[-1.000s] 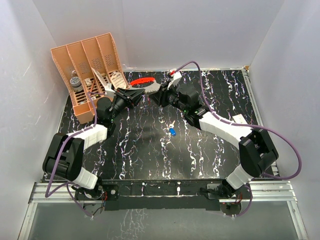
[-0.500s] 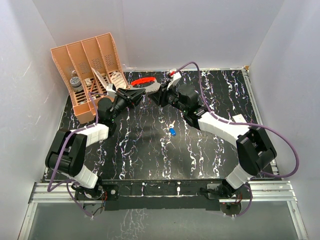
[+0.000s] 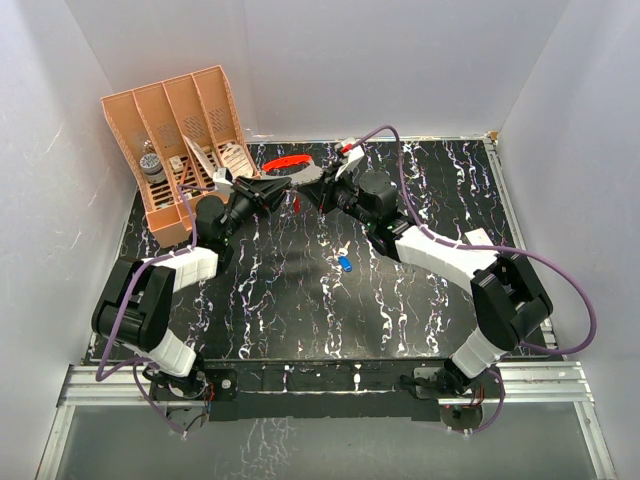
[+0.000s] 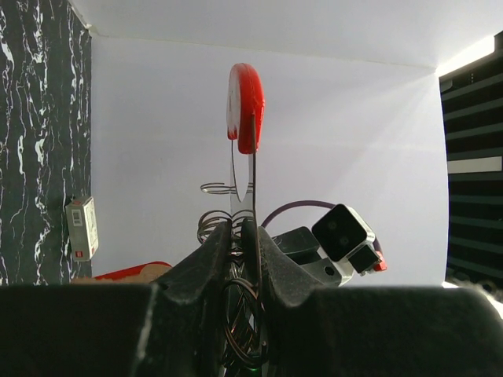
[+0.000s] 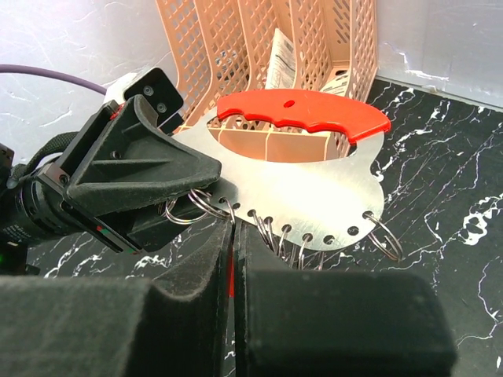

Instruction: Put the keys on the keyring

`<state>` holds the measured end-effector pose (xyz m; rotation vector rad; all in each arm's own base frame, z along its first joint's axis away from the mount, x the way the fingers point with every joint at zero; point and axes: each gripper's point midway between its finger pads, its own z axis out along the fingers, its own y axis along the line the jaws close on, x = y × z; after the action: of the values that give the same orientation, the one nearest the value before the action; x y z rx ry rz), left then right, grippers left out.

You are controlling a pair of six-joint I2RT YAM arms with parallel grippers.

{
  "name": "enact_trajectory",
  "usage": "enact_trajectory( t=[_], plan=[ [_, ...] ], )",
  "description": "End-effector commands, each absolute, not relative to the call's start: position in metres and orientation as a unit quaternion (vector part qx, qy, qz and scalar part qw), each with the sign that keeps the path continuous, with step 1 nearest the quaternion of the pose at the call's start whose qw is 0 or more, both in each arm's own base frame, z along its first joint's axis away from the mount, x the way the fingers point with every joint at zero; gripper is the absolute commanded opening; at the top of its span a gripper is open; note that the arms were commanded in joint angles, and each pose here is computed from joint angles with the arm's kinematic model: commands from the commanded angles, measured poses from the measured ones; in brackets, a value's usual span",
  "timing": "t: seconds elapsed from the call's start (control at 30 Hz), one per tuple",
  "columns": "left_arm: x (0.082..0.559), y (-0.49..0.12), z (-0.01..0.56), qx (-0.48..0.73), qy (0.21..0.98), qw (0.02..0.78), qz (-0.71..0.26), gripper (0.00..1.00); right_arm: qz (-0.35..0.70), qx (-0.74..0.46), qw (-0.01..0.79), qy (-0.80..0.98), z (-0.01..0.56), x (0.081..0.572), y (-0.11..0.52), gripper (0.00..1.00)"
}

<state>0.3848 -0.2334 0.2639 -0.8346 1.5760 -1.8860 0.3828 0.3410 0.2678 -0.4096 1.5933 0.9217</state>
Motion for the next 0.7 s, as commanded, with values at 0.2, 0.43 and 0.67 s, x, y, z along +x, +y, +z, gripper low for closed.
enact_trajectory(
  t=[0.2, 0.43, 0.67],
  plan=[
    [0.374, -0.246, 0.273, -0.252, 0.599, 0.264, -0.713, 0.0, 0.355, -0.192, 0.638, 0.655, 0.314, 0.386, 0.326, 0.0],
    [0.371, -0.251, 0.251, -0.234, 0.643, 0.264, -0.68, 0.0, 0.312, -0.224, 0.625, 0.68, 0.34, 0.392, 0.322, 0.0],
    [0.367, -0.253, 0.232, -0.222, 0.672, 0.261, -0.656, 0.0, 0.294, -0.234, 0.622, 0.687, 0.359, 0.396, 0.32, 0.0]
  ],
)
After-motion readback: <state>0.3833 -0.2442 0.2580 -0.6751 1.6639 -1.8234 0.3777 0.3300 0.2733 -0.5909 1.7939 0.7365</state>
